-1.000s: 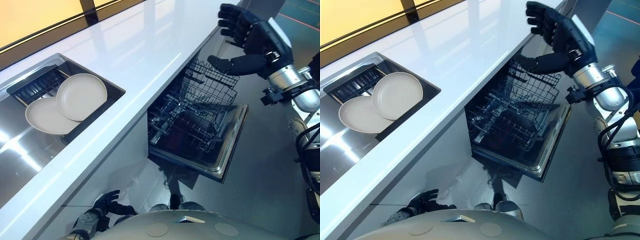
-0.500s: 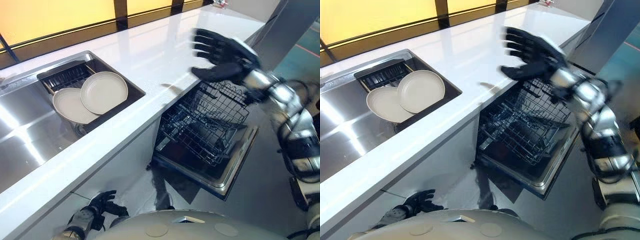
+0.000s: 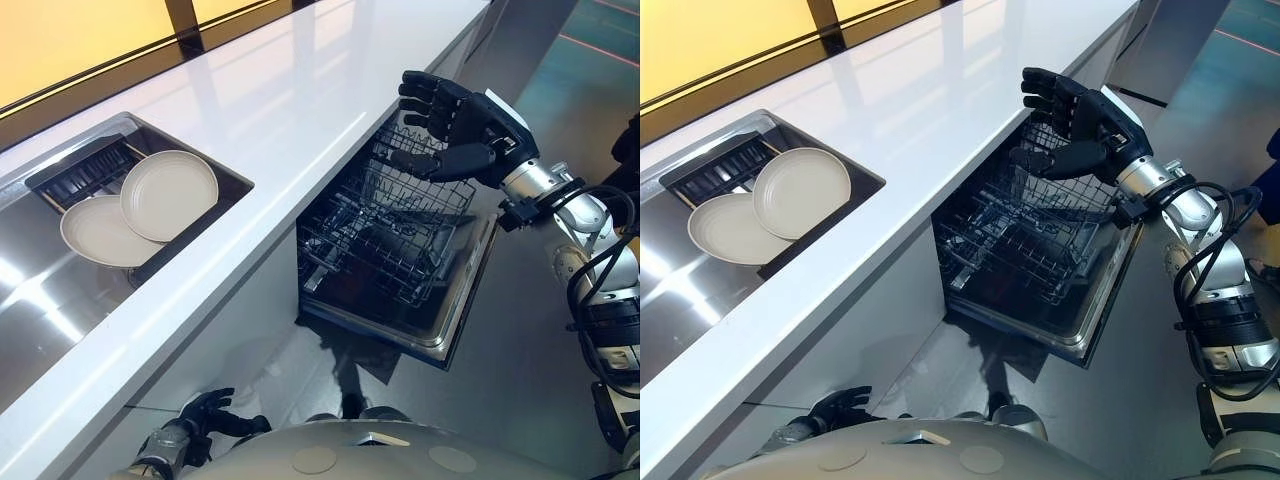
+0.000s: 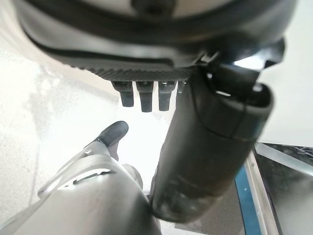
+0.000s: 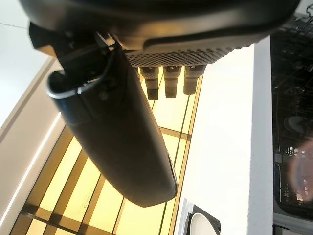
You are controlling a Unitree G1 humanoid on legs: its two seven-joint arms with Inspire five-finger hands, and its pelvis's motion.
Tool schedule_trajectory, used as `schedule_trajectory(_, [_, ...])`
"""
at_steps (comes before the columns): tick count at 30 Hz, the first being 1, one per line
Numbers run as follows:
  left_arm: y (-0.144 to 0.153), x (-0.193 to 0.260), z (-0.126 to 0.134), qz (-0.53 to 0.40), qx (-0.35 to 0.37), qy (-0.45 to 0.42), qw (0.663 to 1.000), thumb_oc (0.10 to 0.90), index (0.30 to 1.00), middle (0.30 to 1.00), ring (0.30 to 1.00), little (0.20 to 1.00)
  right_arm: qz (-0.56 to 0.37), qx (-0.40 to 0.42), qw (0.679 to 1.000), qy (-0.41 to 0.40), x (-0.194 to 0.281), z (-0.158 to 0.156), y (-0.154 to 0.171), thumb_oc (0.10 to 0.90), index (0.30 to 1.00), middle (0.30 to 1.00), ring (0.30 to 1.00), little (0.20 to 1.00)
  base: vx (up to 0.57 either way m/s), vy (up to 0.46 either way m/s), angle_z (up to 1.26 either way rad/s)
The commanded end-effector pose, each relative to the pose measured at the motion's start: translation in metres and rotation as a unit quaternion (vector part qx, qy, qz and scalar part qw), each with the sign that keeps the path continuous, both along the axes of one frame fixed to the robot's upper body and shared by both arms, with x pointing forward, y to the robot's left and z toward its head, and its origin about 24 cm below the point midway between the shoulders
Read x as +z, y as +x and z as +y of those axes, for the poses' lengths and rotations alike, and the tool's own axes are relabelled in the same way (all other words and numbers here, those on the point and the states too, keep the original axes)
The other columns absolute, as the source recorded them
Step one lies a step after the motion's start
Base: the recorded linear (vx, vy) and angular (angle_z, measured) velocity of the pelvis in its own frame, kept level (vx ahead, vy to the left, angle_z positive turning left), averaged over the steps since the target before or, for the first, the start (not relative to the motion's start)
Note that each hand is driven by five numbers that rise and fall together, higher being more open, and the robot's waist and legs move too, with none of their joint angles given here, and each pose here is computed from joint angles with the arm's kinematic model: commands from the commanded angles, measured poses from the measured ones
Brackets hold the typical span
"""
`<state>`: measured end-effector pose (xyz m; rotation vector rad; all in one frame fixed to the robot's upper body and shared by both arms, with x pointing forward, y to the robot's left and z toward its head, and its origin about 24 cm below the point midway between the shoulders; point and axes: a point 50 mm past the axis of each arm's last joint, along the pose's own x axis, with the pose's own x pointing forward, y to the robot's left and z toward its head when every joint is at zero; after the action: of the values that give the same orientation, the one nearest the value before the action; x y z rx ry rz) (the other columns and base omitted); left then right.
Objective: Pick up plates and place into dishwasher.
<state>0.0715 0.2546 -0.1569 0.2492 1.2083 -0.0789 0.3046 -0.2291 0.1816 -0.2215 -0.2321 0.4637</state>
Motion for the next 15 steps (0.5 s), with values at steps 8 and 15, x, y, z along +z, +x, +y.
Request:
schedule_trajectory(8, [0.017,0.011,0.023,-0.006,-0.046,0.038,0.998,0.800,0.900,0.900,0.900,0.900,-0.149,0.112,0.982,-0.012,0.094,0.063,0.008,0.800,0.900,0.900,0.900,0.900,0.00,-0.006,0.01])
schedule_trajectory(15, [0.006,0.006,0.014,-0.011,-0.035,0.029,0.999,0.800,0.900,0.900,0.900,0.900,-0.106,-0.111,0.984,0.086,0.031,-0.041,0.001,0.800,0.900,0.900,0.900,0.900,0.01,0.011,0.09])
